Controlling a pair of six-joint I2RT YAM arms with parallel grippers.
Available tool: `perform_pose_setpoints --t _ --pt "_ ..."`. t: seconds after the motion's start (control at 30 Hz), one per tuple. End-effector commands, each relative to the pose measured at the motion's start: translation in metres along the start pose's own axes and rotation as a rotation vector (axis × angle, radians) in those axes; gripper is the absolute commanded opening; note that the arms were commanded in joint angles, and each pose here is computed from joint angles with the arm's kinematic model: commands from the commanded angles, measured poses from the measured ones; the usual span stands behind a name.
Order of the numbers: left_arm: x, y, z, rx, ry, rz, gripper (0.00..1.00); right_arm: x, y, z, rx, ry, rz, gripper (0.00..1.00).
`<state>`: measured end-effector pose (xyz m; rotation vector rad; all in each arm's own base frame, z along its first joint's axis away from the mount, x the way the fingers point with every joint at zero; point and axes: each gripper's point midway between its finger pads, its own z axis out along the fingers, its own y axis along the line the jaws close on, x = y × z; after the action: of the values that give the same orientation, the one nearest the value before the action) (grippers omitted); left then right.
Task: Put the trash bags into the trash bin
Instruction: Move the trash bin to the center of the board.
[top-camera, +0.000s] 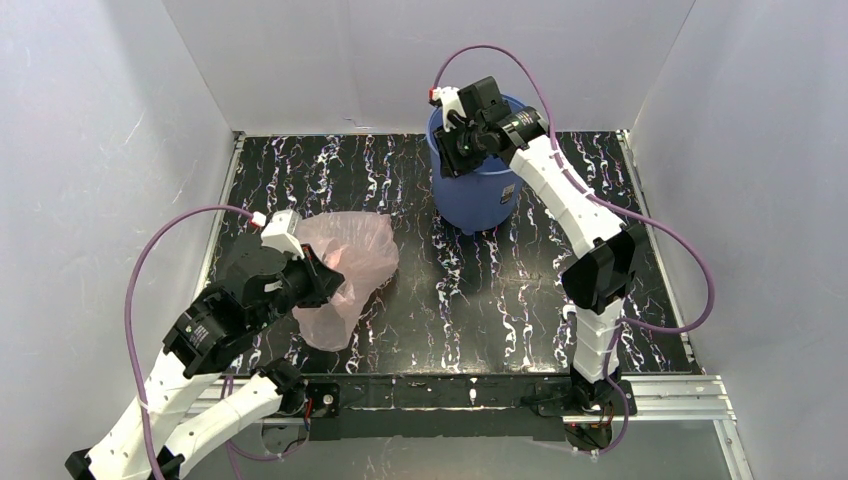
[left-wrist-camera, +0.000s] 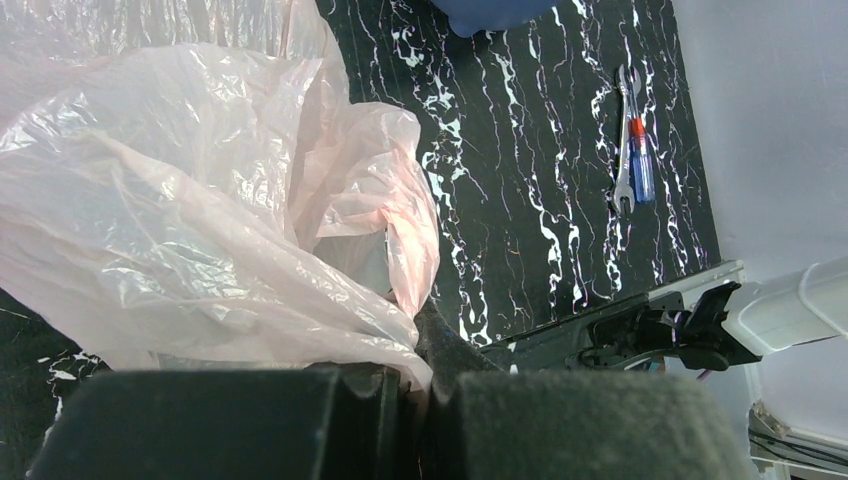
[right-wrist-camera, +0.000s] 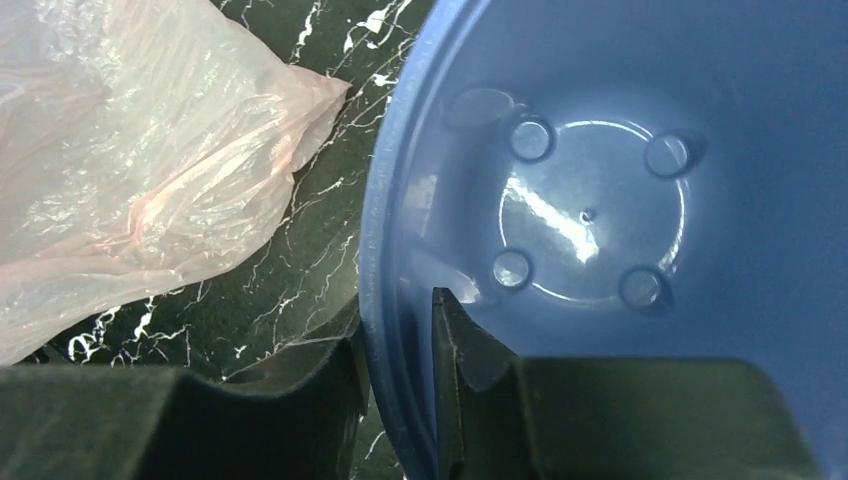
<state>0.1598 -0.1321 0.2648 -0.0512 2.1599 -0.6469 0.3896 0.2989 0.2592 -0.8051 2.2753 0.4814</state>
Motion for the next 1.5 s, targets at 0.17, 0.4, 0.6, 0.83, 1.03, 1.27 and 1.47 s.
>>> perform_pose_setpoints --t 0.17,0.4,0.6,0.83,1.03,1.27,1.47 --pt "-0.01 -0.002 -0.01 0.003 -0.026 0.018 0.0 0.017 0.028 -0.027 -0.132 0.017 -0.013 0.21" --pt "-0.015 -0.006 -0.01 0.009 -0.032 0.029 0.0 0.038 0.047 -0.046 -0.224 0.033 0.0 0.15" --pt "-0.018 -0.009 -0.01 0.018 -0.031 0.031 0.0 0.076 0.055 -0.059 -0.251 0.128 -0.01 0.15" --pt "-0.017 -0.012 -0.007 0.025 -0.023 0.023 0.0 0.109 0.064 -0.092 -0.283 0.173 -0.037 0.15" --pt "-0.022 -0.019 -0.003 0.042 -0.03 0.02 0.0 0.123 0.088 -0.107 -0.36 0.147 0.026 0.2" --pt "-0.033 -0.037 -0.004 0.097 -0.032 0.01 0.0 0.093 0.075 -0.122 -0.237 0.019 0.081 0.64" --pt "-0.047 -0.048 -0.016 0.137 -0.065 -0.007 0.0 0.026 0.085 -0.168 -0.257 -0.262 0.09 0.82"
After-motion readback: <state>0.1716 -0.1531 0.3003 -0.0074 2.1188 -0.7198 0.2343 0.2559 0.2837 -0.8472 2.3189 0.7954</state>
